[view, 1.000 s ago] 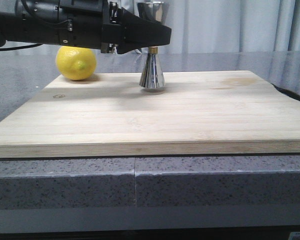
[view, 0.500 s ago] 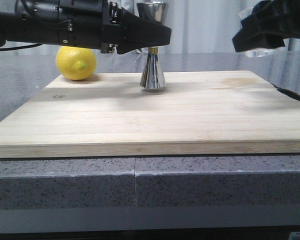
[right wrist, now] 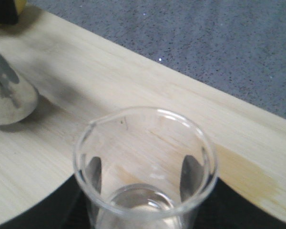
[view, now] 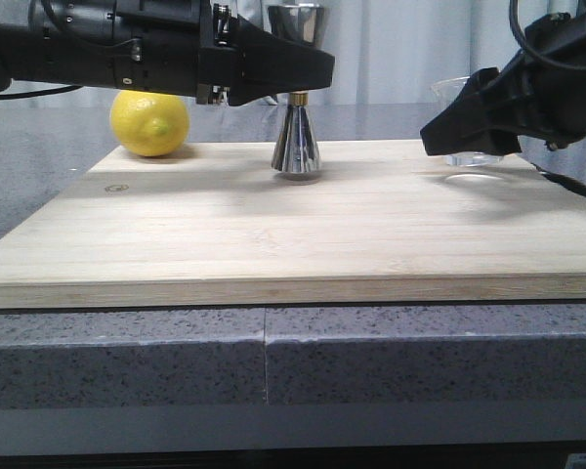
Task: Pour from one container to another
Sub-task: 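Lower the beaker back onto the board with the right gripper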
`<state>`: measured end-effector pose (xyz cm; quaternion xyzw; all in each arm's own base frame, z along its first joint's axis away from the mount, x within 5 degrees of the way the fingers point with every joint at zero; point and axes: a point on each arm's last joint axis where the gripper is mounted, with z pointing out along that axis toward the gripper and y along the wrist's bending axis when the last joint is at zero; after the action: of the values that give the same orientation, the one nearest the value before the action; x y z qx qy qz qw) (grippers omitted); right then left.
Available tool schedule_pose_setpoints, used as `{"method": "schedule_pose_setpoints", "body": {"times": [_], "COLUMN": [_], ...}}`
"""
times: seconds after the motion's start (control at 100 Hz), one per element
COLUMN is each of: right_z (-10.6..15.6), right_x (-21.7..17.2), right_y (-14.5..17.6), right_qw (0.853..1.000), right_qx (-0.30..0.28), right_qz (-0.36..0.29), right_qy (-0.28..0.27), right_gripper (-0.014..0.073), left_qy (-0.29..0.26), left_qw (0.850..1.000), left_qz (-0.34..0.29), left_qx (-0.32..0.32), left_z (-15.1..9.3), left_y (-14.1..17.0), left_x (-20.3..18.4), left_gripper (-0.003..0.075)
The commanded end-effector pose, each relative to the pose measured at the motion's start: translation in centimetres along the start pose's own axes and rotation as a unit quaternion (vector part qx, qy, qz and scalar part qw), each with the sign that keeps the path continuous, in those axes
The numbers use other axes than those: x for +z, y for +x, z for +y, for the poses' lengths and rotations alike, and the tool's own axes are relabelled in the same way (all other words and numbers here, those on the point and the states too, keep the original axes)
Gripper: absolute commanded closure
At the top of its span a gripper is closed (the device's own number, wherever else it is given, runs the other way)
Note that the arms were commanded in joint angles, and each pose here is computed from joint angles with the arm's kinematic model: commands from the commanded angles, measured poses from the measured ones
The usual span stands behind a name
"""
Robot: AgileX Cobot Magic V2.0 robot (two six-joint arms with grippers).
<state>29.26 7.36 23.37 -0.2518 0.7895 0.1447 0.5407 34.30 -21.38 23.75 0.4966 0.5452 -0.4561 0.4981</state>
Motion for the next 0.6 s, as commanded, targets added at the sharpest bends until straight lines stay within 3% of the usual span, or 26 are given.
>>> {"method": "schedule_pose_setpoints", "body": {"times": [0.0, 0.14, 0.34, 0.59], "right_z": [-0.7, -1.5, -3.0, -3.2], "right_x": [-0.3, 0.3, 1.1, 2.0], "right_y": [-2.0, -1.4, -0.2, 0.5], "right_qw": [0.997, 0.994, 0.994, 0.988], "right_qx": [0.006, -0.008, -0.007, -0.041], "right_qz": [-0.075, -0.105, -0.110, -0.145], "right_qy": [-0.014, -0.037, -0.014, -0.021], "right_gripper": [0.0314, 0.0314, 0.0314, 0.0313], "left_qy": [0.023, 0.023, 0.023, 0.023], "left_qw": [0.996, 0.996, 0.996, 0.996], "left_qz": [-0.082, -0.082, -0.082, -0.082], "left_qx": [0.016, 0.016, 0.016, 0.016], "left_z": [-0.8, -0.8, -0.8, -0.8], "left_y": [-3.8, -3.8, -3.8, -3.8], "left_x": [-0.3, -0.3, -0.3, -0.3], "left_gripper": [0.0460, 0.0460, 0.0460, 0.0460]}}
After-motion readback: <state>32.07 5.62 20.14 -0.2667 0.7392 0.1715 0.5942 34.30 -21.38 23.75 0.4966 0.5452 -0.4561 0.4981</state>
